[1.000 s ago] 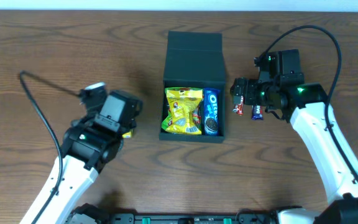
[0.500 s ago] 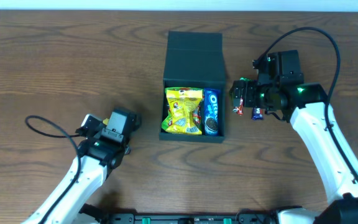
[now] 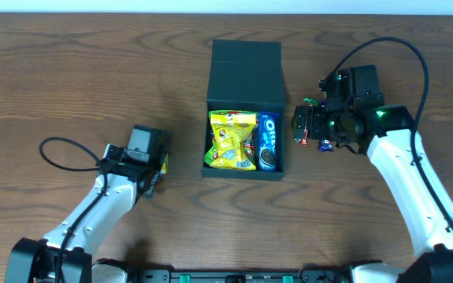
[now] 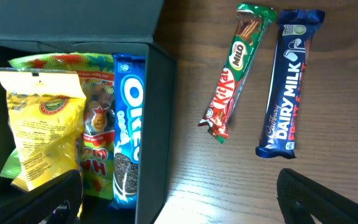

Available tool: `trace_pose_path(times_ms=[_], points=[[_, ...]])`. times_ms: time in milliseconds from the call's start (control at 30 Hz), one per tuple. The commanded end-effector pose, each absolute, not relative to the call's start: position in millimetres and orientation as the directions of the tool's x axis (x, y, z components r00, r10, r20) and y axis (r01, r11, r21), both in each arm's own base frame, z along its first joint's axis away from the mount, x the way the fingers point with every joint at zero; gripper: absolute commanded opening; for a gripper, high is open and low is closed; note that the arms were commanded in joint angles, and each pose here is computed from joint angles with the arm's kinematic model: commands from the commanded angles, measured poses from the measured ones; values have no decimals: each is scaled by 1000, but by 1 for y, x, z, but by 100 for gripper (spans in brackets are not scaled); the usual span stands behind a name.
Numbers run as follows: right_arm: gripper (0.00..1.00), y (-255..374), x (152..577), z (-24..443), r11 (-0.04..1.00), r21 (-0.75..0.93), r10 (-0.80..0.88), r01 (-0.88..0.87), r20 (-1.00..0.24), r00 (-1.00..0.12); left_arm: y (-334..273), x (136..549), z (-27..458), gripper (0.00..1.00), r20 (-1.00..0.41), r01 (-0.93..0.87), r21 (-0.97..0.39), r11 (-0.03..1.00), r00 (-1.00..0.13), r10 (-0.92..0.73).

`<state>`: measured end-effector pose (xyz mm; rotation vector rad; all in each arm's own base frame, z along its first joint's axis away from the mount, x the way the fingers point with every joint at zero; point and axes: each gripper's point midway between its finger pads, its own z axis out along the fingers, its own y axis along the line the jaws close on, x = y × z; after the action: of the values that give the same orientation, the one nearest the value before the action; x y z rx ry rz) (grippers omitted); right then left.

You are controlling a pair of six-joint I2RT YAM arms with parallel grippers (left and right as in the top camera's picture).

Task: Pack container
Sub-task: 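Grasp the yellow candy tube with the left gripper, then place the yellow candy tube into the box and withdraw left gripper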

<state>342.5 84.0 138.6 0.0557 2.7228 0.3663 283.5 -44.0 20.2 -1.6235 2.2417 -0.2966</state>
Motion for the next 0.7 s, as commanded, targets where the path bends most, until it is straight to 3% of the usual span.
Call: trace_pose_path(times_ms=[0, 233, 300, 433, 667], points=[[99, 83, 343, 141, 965, 261, 80, -24, -381, -921, -45, 281, 16, 67, -143, -861, -357, 362, -332, -932], [99, 83, 342, 140, 967, 252, 61, -40, -382, -922, -46, 281, 16, 42, -168, -831, -349, 434, -400, -901], [99, 82, 342, 140, 968, 242, 38, -62, -389, -921, -45, 285, 18, 27, -210, -791, -338, 510, -465, -860], [99, 74, 345, 141, 970, 241, 60, -40, -394, -917, -38, 301, 34, 8, -337, -687, -298, 663, -574, -746], [99, 55, 348, 140, 970, 241, 111, 15, -391, -913, -59, 350, 105, 6, -525, -399, -279, 873, -698, -487]])
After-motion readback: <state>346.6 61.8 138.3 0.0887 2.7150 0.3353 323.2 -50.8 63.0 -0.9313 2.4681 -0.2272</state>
